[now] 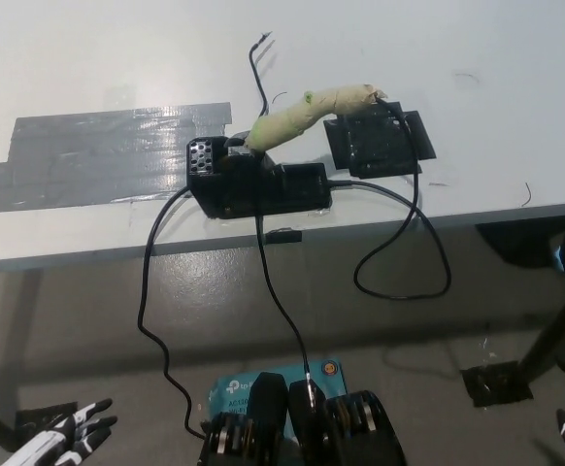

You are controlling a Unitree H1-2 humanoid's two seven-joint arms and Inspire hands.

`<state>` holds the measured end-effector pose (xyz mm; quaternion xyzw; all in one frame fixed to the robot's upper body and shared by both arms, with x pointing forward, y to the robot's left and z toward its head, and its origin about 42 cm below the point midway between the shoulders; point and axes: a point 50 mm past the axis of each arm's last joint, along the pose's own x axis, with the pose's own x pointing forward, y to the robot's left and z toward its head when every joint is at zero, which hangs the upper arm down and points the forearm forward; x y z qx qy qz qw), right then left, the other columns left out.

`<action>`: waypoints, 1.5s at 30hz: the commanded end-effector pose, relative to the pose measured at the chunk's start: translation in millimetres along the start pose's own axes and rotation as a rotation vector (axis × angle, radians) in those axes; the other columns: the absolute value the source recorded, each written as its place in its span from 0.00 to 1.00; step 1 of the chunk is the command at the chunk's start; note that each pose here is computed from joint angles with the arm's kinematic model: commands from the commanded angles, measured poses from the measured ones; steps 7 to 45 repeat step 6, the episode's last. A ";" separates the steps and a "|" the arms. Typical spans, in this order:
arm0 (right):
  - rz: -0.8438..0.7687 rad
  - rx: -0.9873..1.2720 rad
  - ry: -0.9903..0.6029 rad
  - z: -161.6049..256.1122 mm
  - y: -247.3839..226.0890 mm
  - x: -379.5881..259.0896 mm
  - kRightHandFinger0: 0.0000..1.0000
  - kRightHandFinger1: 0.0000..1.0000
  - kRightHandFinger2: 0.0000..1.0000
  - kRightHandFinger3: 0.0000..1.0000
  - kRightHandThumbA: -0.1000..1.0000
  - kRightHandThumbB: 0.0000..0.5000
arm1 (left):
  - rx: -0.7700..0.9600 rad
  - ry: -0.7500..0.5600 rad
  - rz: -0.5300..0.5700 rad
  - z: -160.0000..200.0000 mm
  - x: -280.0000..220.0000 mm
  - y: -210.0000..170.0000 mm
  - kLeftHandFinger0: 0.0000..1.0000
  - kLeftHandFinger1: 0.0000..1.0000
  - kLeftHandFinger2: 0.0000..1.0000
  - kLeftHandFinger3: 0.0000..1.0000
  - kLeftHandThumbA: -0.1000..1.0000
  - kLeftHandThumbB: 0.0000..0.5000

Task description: The robot uses its right hand to grab and lift the soldering gun kept on the middle of the table and puts it in its base

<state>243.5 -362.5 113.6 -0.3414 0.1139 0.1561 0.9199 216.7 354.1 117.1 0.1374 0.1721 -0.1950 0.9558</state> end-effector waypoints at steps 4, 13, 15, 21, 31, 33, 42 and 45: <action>-0.017 -0.037 -0.012 5.5 -9.8 3.7 0.79 0.93 1.00 1.00 0.25 0.62 | 0.028 -0.011 0.015 6.0 -7.9 9.4 1.00 1.00 1.00 1.00 0.79 0.53; -0.014 -0.033 -0.012 5.3 -8.5 3.8 0.79 0.94 1.00 1.00 0.22 0.62 | 0.028 -0.012 0.012 4.8 -9.2 9.3 1.00 1.00 1.00 1.00 0.80 0.53; -0.014 -0.033 -0.012 5.3 -8.5 3.8 0.79 0.94 1.00 1.00 0.22 0.62 | 0.028 -0.012 0.012 4.8 -9.2 9.3 1.00 1.00 1.00 1.00 0.80 0.53; -0.014 -0.033 -0.012 5.3 -8.5 3.8 0.79 0.94 1.00 1.00 0.22 0.62 | 0.028 -0.012 0.012 4.8 -9.2 9.3 1.00 1.00 1.00 1.00 0.80 0.53; -0.014 -0.033 -0.012 5.3 -8.5 3.8 0.79 0.94 1.00 1.00 0.22 0.62 | 0.028 -0.012 0.012 4.8 -9.2 9.3 1.00 1.00 1.00 1.00 0.80 0.53; -0.014 -0.033 -0.012 5.3 -8.5 3.8 0.79 0.94 1.00 1.00 0.22 0.62 | 0.028 -0.012 0.012 4.8 -9.2 9.3 1.00 1.00 1.00 1.00 0.80 0.53; -0.014 -0.033 -0.012 5.3 -8.5 3.8 0.79 0.94 1.00 1.00 0.22 0.62 | 0.028 -0.012 0.012 4.8 -9.2 9.3 1.00 1.00 1.00 1.00 0.80 0.53; -0.014 -0.033 -0.012 5.3 -8.5 3.8 0.79 0.94 1.00 1.00 0.22 0.62 | 0.028 -0.012 0.012 4.8 -9.2 9.3 1.00 1.00 1.00 1.00 0.80 0.53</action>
